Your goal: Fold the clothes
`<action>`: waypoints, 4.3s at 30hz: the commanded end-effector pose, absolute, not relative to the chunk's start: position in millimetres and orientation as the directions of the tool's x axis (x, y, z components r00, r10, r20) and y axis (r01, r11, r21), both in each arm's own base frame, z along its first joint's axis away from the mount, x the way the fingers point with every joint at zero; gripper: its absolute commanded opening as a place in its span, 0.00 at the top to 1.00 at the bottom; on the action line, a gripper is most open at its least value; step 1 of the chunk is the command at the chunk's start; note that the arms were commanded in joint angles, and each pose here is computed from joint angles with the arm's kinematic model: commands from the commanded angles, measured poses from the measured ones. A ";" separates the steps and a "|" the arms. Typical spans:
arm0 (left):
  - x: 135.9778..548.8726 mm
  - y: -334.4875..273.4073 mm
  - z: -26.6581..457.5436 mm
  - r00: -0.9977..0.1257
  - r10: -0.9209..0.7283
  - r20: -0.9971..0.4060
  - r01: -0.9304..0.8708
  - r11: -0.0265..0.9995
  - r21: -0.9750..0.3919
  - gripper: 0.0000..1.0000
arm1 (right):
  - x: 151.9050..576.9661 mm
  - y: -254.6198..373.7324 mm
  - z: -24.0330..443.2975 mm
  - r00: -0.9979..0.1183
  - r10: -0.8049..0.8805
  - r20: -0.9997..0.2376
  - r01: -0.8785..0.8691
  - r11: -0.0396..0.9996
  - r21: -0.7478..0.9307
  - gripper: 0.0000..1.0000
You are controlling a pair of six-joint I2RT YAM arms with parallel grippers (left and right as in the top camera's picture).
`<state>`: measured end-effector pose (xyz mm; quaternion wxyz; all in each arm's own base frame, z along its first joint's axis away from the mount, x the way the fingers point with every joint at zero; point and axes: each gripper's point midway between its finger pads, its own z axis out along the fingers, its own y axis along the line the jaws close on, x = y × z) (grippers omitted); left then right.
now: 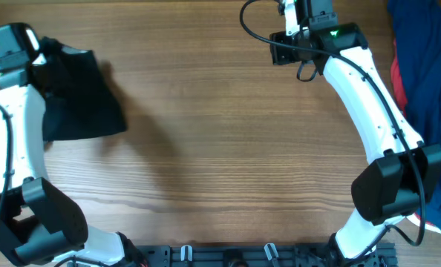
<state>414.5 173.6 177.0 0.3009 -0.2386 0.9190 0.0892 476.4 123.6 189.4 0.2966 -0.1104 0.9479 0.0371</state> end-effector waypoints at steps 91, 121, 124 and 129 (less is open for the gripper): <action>291.8 -58.1 175.5 -0.980 -0.099 -0.171 -0.038 0.943 -0.332 0.00 | 319.4 89.0 288.1 -0.855 0.043 -0.517 -0.025 0.992 0.123 0.01; 201.9 -50.5 245.9 -0.748 -0.128 -0.651 0.089 0.953 -0.290 0.00 | 222.9 75.8 249.1 -0.778 0.058 -0.626 -0.069 0.982 0.177 0.00; 201.9 -50.5 245.9 -0.748 -0.128 -0.651 0.089 0.953 -0.290 0.00 | 222.9 75.8 248.6 -0.778 0.057 -0.625 -0.069 0.982 0.176 0.00; 201.9 -50.5 245.9 -0.748 -0.129 -0.651 0.088 0.953 -0.290 0.00 | 216.0 59.3 273.6 -0.675 0.035 -0.737 -0.087 0.988 0.127 0.00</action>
